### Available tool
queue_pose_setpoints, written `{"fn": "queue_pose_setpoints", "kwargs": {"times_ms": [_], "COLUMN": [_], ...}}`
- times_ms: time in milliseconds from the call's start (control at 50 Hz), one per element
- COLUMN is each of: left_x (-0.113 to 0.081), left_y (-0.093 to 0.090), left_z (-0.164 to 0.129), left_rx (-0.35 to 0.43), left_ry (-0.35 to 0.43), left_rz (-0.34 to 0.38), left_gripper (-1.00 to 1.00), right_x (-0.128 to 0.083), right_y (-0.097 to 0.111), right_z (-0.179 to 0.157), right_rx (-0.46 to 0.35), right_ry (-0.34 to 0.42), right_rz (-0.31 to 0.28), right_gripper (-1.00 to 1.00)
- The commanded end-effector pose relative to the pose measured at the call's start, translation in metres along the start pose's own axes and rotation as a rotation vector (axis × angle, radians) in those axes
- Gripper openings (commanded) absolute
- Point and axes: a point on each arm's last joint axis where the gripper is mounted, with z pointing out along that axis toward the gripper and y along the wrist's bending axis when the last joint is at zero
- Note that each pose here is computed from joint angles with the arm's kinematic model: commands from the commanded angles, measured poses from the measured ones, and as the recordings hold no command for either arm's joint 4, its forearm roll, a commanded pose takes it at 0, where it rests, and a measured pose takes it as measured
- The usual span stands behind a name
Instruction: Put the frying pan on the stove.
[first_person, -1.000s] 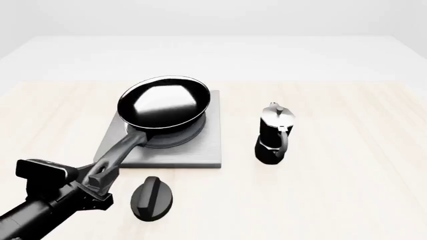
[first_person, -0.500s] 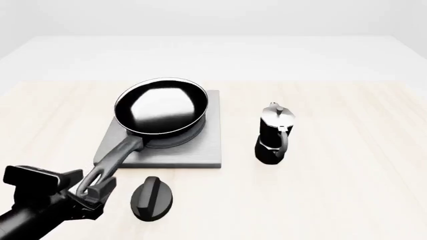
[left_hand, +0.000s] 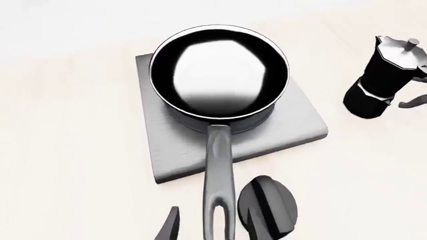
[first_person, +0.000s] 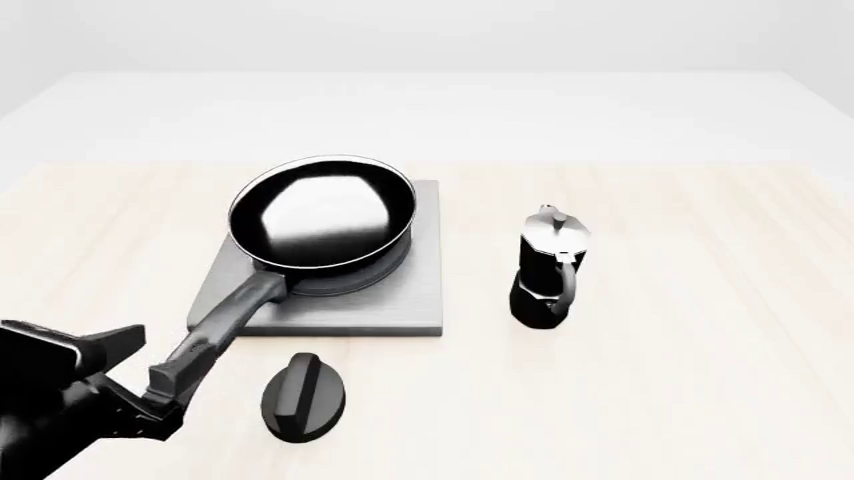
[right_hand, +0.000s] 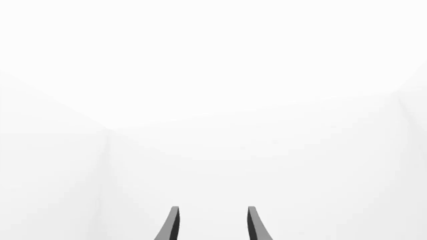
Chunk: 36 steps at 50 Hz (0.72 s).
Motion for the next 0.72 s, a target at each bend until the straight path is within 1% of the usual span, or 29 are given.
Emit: {"fn": "queue_pose_setpoints", "kwargs": {"times_ms": [20,80,160,200,260,380,420,440,480,560,720], "left_x": [-0.028,-0.039,-0.062,-0.066,-0.082,-0.106,-0.113,-0.116,-0.120,-0.125,-0.133], "left_y": [-0.002,-0.002,0.000,0.000,0.000,0.000,0.001,0.000,0.000,0.000,0.000], "left_z": [-0.029,-0.041,-0.060,-0.063,-0.076,-0.099,-0.110,-0.112,-0.117,-0.122,-0.131], "left_rx": [0.020,0.016,-0.006,-0.009,-0.013,-0.030,-0.049,-0.043,-0.048,-0.046,-0.057], "left_ry": [-0.075,-0.111,-0.174,-0.183,-0.232,-0.304,-0.340,-0.349,-0.364,-0.382,-0.418], "left_rz": [0.043,0.061,0.075,0.079,0.096,0.128,0.141,0.134,0.150,0.149,0.164], "left_gripper": [1.00,1.00,1.00,1.00,1.00,1.00,1.00,1.00,1.00,1.00,1.00], "right_x": [0.001,0.001,0.000,0.000,-0.001,-0.002,-0.002,-0.002,-0.002,-0.002,-0.002], "right_y": [-0.001,-0.001,-0.001,-0.001,-0.001,-0.001,-0.001,-0.001,-0.001,-0.001,0.000], "right_z": [0.001,0.001,0.000,0.000,-0.001,-0.003,-0.003,-0.003,-0.003,-0.003,-0.003], "right_rx": [-0.001,-0.001,-0.002,-0.002,-0.003,-0.002,-0.003,-0.003,-0.002,-0.003,-0.001], "right_ry": [0.000,-0.001,-0.001,-0.001,0.000,0.000,0.000,0.000,0.000,0.000,-0.001], "right_rz": [0.002,0.002,0.002,0.002,0.002,0.001,0.001,0.001,0.001,0.001,0.002], "right_gripper": [1.00,1.00,1.00,1.00,1.00,1.00,1.00,1.00,1.00,1.00,1.00]}}
